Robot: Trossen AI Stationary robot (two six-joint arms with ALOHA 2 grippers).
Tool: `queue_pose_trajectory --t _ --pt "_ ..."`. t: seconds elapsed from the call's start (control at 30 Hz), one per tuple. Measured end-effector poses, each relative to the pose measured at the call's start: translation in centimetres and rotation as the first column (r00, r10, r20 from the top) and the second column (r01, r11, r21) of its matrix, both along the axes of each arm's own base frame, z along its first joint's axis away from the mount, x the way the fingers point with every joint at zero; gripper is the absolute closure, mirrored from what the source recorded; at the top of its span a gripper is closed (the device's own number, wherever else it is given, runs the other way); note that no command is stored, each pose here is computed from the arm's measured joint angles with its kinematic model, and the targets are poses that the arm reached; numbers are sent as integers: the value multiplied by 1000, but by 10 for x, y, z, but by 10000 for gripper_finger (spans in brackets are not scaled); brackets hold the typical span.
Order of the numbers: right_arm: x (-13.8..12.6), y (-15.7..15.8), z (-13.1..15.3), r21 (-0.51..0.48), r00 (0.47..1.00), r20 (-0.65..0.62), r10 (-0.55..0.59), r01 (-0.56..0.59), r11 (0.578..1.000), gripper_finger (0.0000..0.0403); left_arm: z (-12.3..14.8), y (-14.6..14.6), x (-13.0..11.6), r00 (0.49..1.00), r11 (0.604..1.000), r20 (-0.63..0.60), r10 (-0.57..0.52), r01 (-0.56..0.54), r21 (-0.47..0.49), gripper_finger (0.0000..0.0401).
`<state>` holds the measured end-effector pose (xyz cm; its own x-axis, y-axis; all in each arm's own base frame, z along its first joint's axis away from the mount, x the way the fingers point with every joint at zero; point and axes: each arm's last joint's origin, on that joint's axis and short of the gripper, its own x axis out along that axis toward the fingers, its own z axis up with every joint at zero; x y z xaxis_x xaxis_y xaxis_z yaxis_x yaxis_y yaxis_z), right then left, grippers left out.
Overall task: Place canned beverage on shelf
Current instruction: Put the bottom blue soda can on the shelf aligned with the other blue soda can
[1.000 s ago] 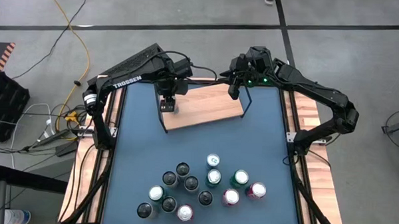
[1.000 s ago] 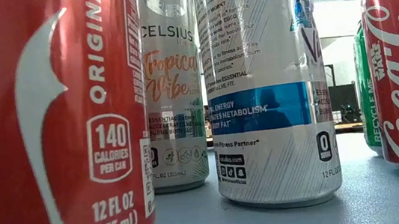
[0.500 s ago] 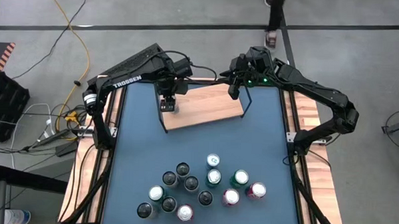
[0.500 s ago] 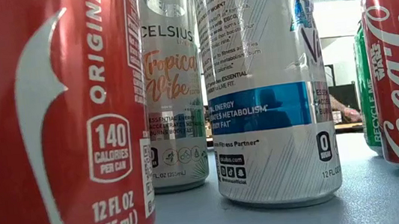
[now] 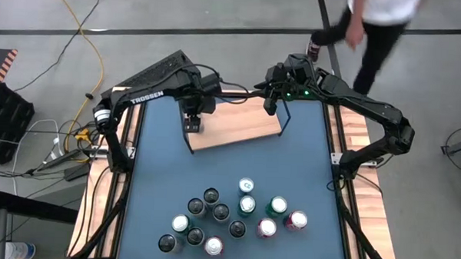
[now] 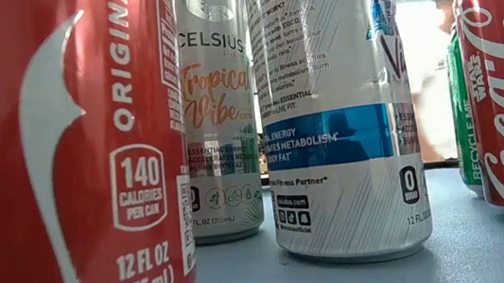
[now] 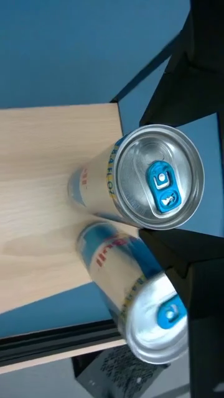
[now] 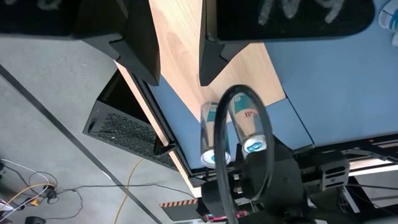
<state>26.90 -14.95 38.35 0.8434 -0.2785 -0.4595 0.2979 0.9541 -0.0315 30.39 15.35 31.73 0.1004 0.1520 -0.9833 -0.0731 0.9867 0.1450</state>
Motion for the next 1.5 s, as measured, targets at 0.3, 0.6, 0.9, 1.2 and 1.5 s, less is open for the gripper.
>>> queue_pose_trajectory --t 0.3,0.6,0.9,1.2,1.5 --pt "0 0 0 0 1000 1 0 0 1000 307 6 4 -3 999 1000 46 16 -17 23 125" --pt "0 0 0 0 1000 2 1 -1 1000 307 7 4 -5 1000 999 13 10 -10 49 87" --pt "1 1 1 -41 998 1 58 -58 997 307 38 -9 -30 996 993 73 48 -56 108 85" --pt "53 4 -22 -116 958 74 276 -267 957 247 88 -39 -72 929 953 301 217 -268 143 85" --pt "108 6 -59 -174 929 156 336 -309 935 138 128 -68 -107 723 883 588 363 -469 32 85"
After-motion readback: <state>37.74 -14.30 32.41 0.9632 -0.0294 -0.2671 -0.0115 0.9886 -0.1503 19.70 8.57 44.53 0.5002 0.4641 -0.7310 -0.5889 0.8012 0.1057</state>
